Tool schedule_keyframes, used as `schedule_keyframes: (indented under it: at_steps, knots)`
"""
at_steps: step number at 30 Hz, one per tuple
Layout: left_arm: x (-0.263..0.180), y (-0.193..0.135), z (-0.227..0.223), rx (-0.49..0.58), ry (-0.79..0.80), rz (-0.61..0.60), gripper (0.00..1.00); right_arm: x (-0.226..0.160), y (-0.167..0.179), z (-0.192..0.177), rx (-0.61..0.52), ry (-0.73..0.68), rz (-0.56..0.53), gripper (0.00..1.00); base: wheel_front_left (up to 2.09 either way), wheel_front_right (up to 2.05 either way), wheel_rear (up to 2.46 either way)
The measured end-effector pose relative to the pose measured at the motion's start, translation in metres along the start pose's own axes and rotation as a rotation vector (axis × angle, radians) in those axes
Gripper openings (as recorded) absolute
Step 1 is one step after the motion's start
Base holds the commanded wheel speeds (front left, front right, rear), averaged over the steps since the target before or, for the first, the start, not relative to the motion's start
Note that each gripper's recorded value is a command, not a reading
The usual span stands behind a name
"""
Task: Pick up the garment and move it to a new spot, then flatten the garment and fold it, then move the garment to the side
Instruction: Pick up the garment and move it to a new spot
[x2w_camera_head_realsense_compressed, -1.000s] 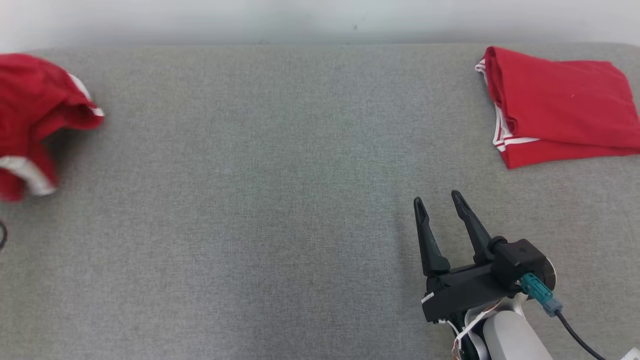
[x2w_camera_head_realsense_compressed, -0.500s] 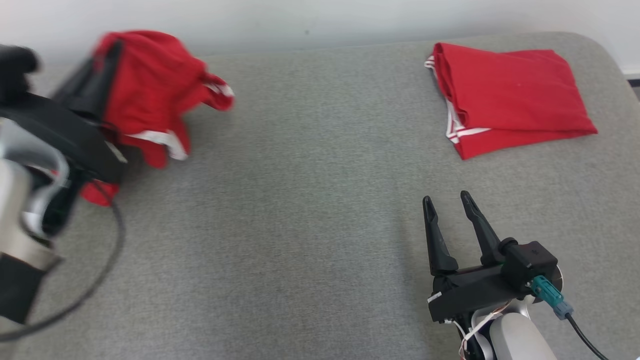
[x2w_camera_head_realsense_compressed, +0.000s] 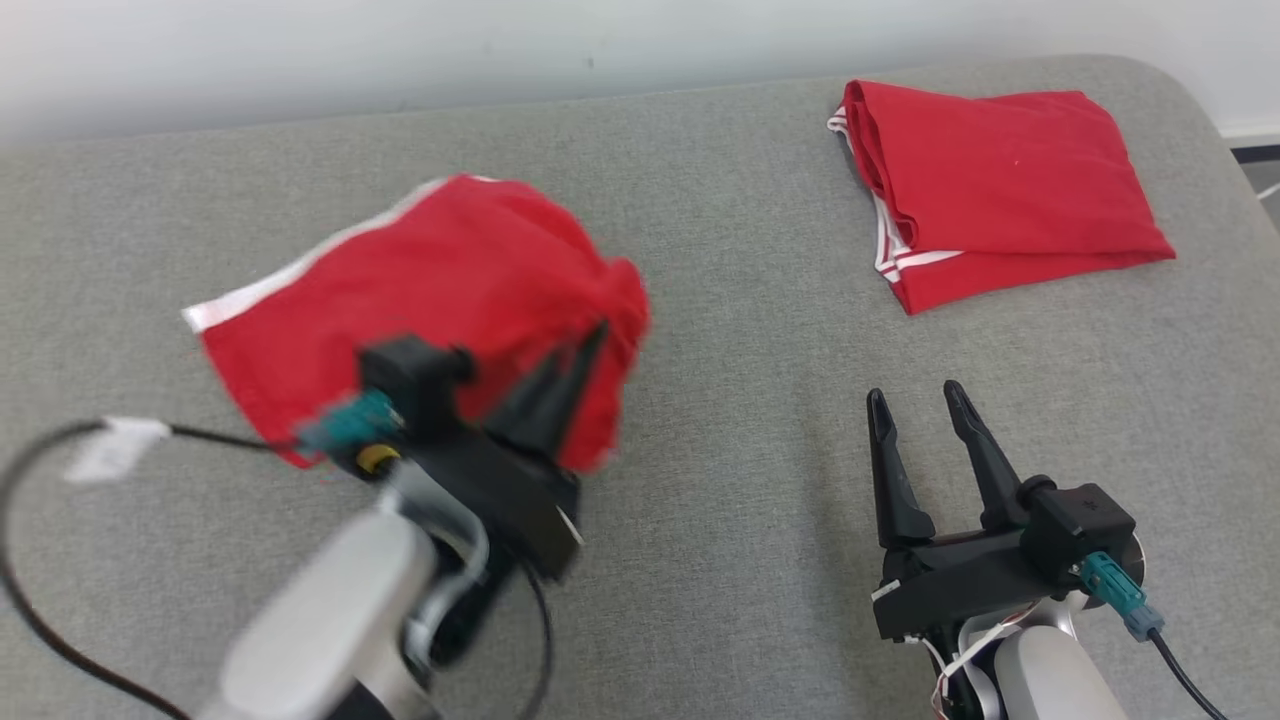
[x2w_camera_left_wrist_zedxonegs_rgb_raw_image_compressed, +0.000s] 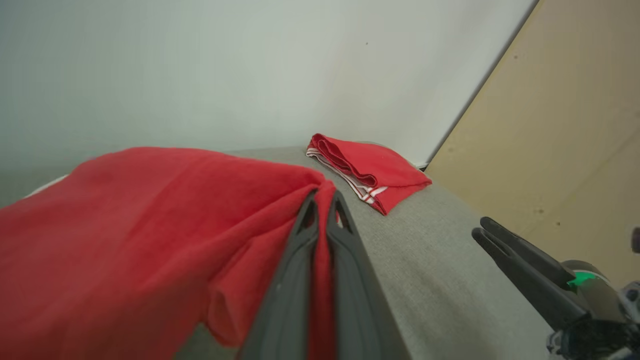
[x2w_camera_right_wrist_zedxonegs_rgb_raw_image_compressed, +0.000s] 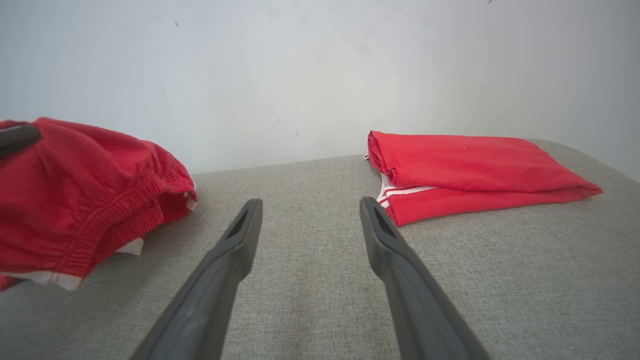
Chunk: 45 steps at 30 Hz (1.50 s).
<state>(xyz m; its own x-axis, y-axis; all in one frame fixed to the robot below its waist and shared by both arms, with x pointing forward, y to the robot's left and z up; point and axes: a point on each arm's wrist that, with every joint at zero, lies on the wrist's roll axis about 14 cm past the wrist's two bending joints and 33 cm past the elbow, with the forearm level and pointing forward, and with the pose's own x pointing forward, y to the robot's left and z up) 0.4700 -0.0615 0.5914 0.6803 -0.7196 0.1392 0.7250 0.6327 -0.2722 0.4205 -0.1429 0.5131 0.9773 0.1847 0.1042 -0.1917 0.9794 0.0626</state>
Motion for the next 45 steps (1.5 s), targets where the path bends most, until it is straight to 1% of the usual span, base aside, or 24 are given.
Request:
schedule_keyframes:
  at_steps: [3,9,14,15,16,17,20,23,26,32,33,38,41,42,45]
  knots:
    - [-0.006,-0.014,-0.022,-0.071,0.024,-0.010,0.00,0.002,0.000,0.000,-0.009,-0.001,0.001,1.00,0.00,0.00,0.00]
    - [-0.025,-0.028,-0.073,-0.172,0.115,0.004,0.00,0.004,0.004,-0.005,-0.014,0.009,0.013,1.00,0.00,0.00,0.00]
    - [-0.036,-0.024,-0.098,-0.182,0.157,0.045,0.00,0.005,0.010,-0.007,-0.014,0.014,0.032,1.00,0.00,0.00,0.00]
    - [-0.038,-0.024,-0.103,-0.176,0.169,0.046,0.44,0.006,0.011,-0.006,-0.014,0.013,0.034,1.00,0.00,0.00,0.00]
    - [-0.040,-0.024,-0.104,-0.175,0.168,0.049,0.93,0.006,0.012,-0.006,-0.014,0.011,0.037,1.00,0.00,0.00,0.00]
    - [-0.040,-0.025,-0.103,-0.178,0.154,0.048,1.00,0.006,0.012,-0.005,-0.014,0.009,0.037,1.00,0.00,0.00,0.00]
    - [-0.041,-0.025,-0.097,-0.170,0.122,0.056,1.00,0.006,0.015,-0.004,-0.014,0.006,0.043,1.00,0.00,0.00,0.00]
    - [-0.043,-0.022,-0.081,-0.147,0.063,0.067,1.00,0.004,0.019,-0.005,-0.008,0.010,0.051,1.00,0.00,0.00,0.00]
    - [-0.046,-0.012,-0.059,-0.095,-0.004,0.102,1.00,0.004,0.022,-0.004,-0.009,0.006,0.058,1.00,0.00,0.00,0.00]
    - [-0.075,0.020,-0.017,0.076,-0.115,0.237,1.00,0.000,0.027,0.000,-0.008,0.001,0.069,1.00,0.00,0.00,0.00]
    - [-0.081,0.024,-0.013,0.092,-0.125,0.260,1.00,0.000,0.028,0.001,-0.010,-0.003,0.072,1.00,0.00,0.00,0.00]
    - [-0.116,0.047,-0.003,0.154,-0.146,0.382,1.00,-0.005,0.034,0.004,-0.010,-0.003,0.083,1.00,0.00,0.00,0.00]
    - [-0.135,0.059,0.009,0.175,-0.184,0.460,1.00,-0.008,0.037,0.005,-0.009,-0.004,0.091,1.00,0.00,0.00,0.00]
    - [-0.135,0.059,0.009,0.175,-0.184,0.460,1.00,-0.008,0.037,0.005,-0.009,-0.004,0.091,1.00,0.00,0.00,0.00]
    - [-0.159,0.074,0.014,0.204,-0.192,0.546,1.00,-0.007,0.041,0.010,-0.010,-0.017,0.103,1.00,0.00,0.00,0.00]
